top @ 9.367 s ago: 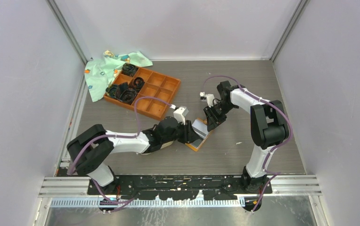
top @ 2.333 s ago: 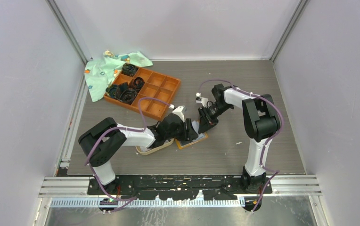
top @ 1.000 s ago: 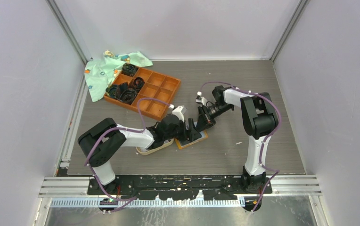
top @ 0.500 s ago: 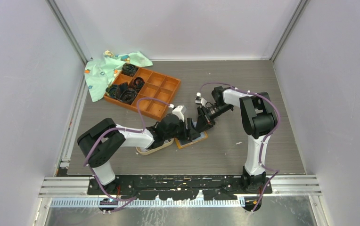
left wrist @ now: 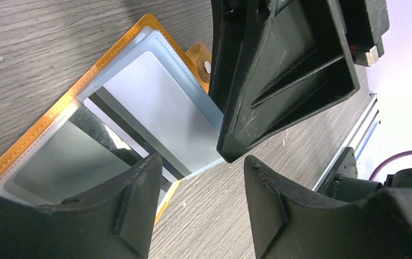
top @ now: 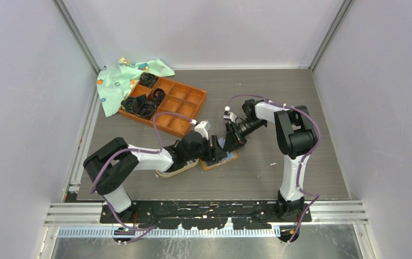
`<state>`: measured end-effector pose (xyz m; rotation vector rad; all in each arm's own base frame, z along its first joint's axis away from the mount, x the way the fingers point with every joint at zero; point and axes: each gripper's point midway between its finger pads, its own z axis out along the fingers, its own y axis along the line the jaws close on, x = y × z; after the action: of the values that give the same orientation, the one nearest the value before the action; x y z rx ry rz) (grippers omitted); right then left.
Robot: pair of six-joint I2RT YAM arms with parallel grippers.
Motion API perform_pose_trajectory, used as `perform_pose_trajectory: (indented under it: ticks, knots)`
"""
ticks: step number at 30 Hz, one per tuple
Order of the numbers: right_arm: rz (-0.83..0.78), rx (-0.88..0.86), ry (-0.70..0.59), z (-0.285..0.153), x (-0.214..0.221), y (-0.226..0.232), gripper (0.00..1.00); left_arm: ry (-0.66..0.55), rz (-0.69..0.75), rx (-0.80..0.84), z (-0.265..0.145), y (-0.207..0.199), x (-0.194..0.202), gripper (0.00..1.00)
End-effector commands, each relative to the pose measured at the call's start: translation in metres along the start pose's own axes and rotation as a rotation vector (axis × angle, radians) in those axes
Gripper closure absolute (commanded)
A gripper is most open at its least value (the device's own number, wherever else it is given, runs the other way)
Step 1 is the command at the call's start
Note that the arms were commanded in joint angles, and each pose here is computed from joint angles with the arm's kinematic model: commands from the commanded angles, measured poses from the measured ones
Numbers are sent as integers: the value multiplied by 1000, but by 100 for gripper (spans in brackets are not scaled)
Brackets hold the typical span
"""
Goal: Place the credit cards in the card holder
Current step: Turn over the card slot in the card holder.
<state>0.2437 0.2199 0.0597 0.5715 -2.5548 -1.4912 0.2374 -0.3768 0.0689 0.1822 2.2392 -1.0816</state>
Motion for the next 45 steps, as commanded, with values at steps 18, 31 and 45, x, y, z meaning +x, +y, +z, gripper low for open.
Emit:
perform_pose_trajectory:
  ticks: [18,31,45]
  knots:
    - [-119,-57,-47,-9,-11,29,66,-33,10,-131,-27,15,-18,57]
    - [-196,-34,-24,4,-8,42,64,16,13,-180,-19,21,-13,71]
    - [-132,-56,-24,11,-10,35,76,18,7,-167,-23,20,-11,70]
